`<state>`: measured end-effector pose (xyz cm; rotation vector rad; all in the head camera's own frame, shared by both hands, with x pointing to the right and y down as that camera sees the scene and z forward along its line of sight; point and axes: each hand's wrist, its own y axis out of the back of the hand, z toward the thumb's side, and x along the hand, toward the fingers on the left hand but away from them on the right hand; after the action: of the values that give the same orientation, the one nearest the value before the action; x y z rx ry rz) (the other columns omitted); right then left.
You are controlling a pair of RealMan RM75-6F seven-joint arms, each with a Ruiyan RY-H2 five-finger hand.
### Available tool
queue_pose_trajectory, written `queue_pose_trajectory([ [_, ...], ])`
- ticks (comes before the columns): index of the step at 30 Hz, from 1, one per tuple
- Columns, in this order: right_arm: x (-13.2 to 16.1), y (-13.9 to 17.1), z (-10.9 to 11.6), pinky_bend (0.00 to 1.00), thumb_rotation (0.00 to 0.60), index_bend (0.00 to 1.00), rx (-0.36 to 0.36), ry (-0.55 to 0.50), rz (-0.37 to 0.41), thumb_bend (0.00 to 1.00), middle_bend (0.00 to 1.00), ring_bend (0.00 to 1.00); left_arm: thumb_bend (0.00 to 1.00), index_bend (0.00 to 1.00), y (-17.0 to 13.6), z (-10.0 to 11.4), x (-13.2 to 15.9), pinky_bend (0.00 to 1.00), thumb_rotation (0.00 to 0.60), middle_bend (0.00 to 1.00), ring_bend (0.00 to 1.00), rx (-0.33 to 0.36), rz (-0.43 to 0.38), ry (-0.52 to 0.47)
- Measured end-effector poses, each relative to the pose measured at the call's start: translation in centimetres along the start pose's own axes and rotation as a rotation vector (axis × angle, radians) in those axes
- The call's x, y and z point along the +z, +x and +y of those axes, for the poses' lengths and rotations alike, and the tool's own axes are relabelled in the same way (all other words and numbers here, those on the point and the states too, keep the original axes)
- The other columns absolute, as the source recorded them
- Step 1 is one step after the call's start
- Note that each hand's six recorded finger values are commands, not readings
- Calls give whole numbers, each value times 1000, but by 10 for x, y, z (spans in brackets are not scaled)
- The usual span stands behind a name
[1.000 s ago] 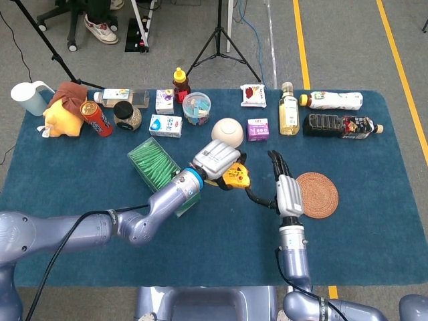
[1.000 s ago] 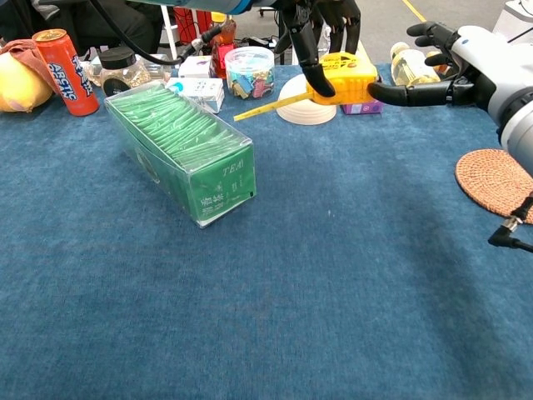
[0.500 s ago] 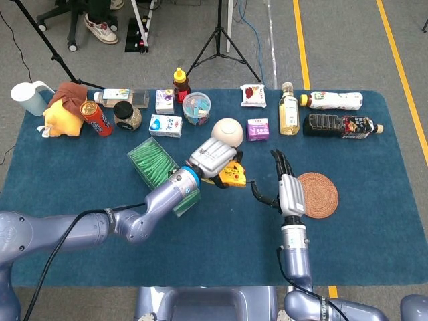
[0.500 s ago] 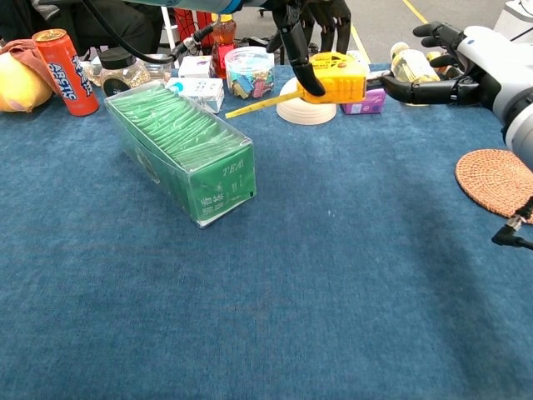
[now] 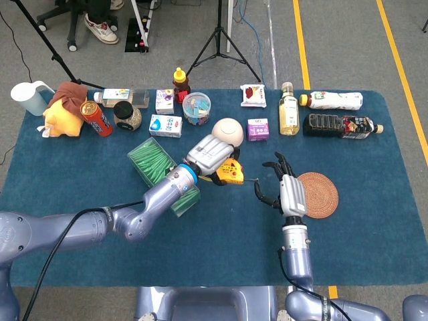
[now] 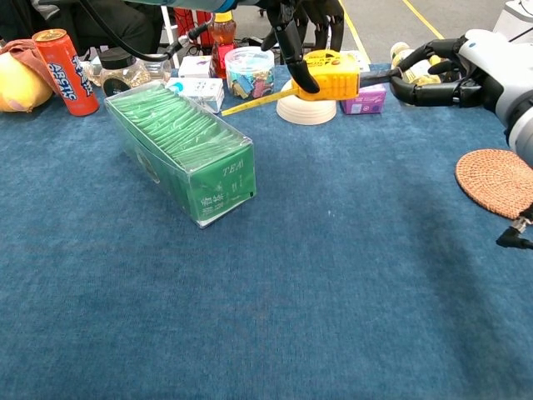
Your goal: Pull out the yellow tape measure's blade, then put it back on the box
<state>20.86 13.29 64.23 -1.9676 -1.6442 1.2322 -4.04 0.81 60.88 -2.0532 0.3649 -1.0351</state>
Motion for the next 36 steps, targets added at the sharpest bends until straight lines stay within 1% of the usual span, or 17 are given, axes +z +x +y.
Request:
queue_pose_trajectory([
  [4, 0, 0, 0, 238, 404, 444, -4, -7, -1, 495, 148, 165, 359, 632, 0, -1, -1, 634, 600, 486, 464, -2, 2, -1],
  [11, 0, -1, 1, 245, 410, 512, -12, -13, -3, 516, 186, 186, 359, 633, 0, -1, -3, 634, 600, 486, 464, -5, 6, -1],
  [18, 1, 0, 3, 255, 478, 569, -18, -20, -4, 534, 228, 215, 359, 632, 1, -3, -2, 634, 600, 486, 464, -7, 4, 3],
  [24, 1, 0, 3, 261, 524, 595, -22, -28, -5, 540, 243, 221, 358, 632, 2, -4, -1, 634, 600, 486, 464, -9, 1, 3],
  [36, -1, 0, 5, 267, 531, 607, -25, -37, -14, 546, 254, 223, 359, 632, 2, -8, 0, 634, 600, 486, 464, -18, 0, 11],
])
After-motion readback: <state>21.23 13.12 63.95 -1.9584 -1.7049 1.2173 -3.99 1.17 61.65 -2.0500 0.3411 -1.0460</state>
